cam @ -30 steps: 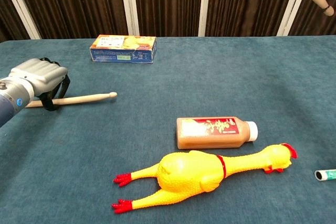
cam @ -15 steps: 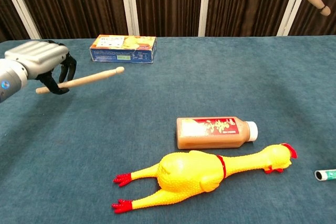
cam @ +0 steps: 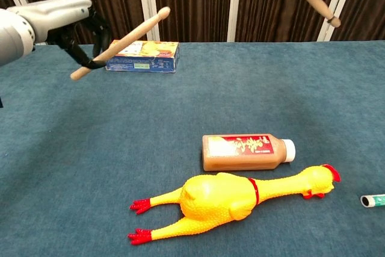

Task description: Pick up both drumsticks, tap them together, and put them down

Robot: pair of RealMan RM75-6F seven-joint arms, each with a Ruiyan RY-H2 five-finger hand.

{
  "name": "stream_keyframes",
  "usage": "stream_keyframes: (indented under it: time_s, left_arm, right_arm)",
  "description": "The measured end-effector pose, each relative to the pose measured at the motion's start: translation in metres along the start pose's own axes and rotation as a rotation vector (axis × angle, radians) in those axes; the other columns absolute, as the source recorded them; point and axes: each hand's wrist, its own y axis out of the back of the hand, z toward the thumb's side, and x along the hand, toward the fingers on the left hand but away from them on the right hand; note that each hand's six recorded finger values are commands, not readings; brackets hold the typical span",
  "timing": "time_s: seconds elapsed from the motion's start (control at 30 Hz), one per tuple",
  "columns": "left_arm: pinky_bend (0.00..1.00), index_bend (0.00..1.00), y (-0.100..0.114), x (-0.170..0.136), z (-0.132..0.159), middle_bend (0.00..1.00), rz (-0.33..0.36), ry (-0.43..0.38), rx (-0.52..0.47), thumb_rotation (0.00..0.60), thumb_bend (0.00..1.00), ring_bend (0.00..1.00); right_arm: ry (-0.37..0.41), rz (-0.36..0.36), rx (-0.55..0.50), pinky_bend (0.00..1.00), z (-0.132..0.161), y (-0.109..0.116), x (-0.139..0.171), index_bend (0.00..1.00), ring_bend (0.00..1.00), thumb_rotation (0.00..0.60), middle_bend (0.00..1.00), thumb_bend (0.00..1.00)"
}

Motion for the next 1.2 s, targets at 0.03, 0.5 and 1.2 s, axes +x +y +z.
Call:
stream_keyframes:
  time_s: [0.03,0.5,1.2]
  left_arm:
    - [0.0,0.62,0.002,-0.001,0.005,0.58,-0.003,-0.01,-0.021,0.6,0.49,0.09]
    - [0.0,0.62,0.009,-0.004,0.045,0.58,-0.03,-0.076,-0.206,0.6,0.49,0.09]
    - [0.0,0.62,0.012,-0.01,0.049,0.58,-0.076,-0.076,-0.243,0.6,0.49,0.09]
  right_arm:
    - [0.003,0.008,-0.006,0.07,0.004,-0.004,-0.003,0.66,0.4,0.6,0.62,0.46]
    - [0.089,0.011,-0.072,0.07,0.04,-0.036,-0.031,0.66,0.41,0.6,0.62,0.46]
    - [0.238,-0.006,0.095,0.07,0.031,-0.042,-0.016,0.67,0.41,0.6,0.62,0.46]
